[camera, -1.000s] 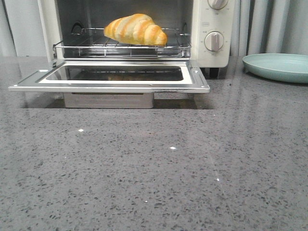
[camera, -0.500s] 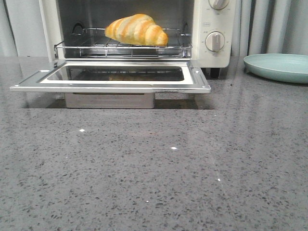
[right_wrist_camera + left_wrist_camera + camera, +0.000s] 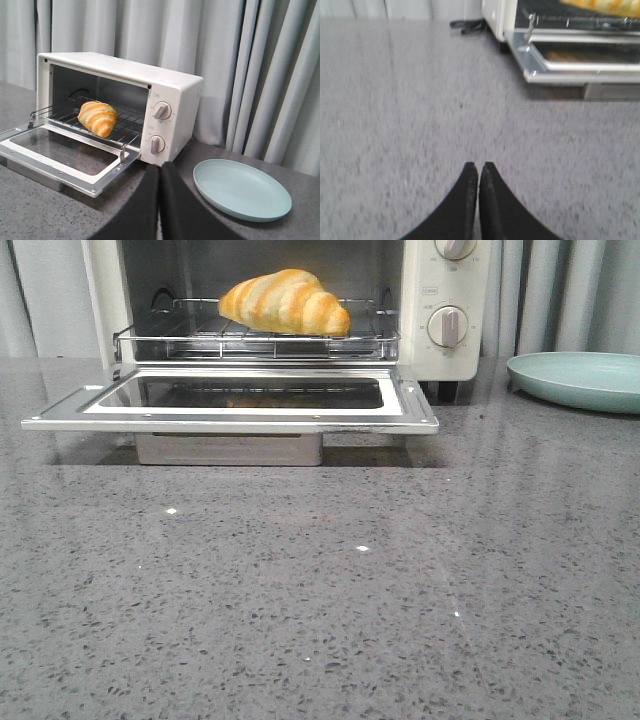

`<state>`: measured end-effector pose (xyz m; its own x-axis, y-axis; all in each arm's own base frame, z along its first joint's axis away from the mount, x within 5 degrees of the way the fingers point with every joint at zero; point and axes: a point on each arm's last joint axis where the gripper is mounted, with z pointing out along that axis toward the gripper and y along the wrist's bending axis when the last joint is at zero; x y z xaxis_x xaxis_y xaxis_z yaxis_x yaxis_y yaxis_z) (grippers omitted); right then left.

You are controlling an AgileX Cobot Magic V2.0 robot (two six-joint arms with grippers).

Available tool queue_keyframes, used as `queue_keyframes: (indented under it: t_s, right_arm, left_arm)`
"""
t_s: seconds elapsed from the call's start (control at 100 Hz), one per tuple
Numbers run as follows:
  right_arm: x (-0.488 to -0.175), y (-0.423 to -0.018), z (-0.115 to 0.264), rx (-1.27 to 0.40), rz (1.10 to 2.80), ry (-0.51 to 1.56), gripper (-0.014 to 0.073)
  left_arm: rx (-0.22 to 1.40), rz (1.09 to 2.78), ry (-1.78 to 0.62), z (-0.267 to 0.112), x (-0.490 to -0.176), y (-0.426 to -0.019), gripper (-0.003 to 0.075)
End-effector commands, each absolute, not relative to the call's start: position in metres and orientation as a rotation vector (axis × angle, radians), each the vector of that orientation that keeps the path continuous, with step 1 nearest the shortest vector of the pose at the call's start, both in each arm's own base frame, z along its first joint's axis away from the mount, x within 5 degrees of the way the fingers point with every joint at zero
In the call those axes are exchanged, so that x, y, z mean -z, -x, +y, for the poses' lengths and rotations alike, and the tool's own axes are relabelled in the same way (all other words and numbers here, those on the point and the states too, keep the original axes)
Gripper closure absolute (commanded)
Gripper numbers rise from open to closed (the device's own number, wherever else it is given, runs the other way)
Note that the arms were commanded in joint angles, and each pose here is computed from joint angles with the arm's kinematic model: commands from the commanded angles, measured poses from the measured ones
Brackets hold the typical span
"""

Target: Put bread in oven

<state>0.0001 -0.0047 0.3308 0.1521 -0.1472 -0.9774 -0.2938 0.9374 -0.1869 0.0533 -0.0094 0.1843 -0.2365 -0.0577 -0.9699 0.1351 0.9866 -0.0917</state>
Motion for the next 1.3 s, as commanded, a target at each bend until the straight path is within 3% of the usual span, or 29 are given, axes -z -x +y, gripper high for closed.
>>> queue_keyframes:
  t_s: [0.0,0.8,0.87,0.96,1.29]
  right_arm:
    - [-0.344,0.006,-0.007,-0.099,1.325,0.347,0.0643]
    - [-0.340,0.005,-0.007,-0.083,1.362,0.356,0.0643]
    - [-0.329,-0.002,-0.008,-0.019,1.428,0.361,0.0643]
    - [-0.308,-0.014,-0.005,-0.065,1.490,0.231,0.0643]
    - [-0.189,-0.055,-0.002,0.019,1.681,0.005,0.0643]
  left_arm:
    - [0.217,1.765,0.011,-0.009,-0.181,-0.053,0.0741]
    - [0.190,1.764,0.062,-0.006,-0.181,-0.053,0.0741]
    - [0.190,1.764,0.062,-0.006,-0.181,-0.053,0.0741]
    - [0.190,1.764,0.062,-0.006,-0.181,-0.053,0.0741]
    - [0.190,1.764,0.062,-0.006,-0.181,-0.053,0.0741]
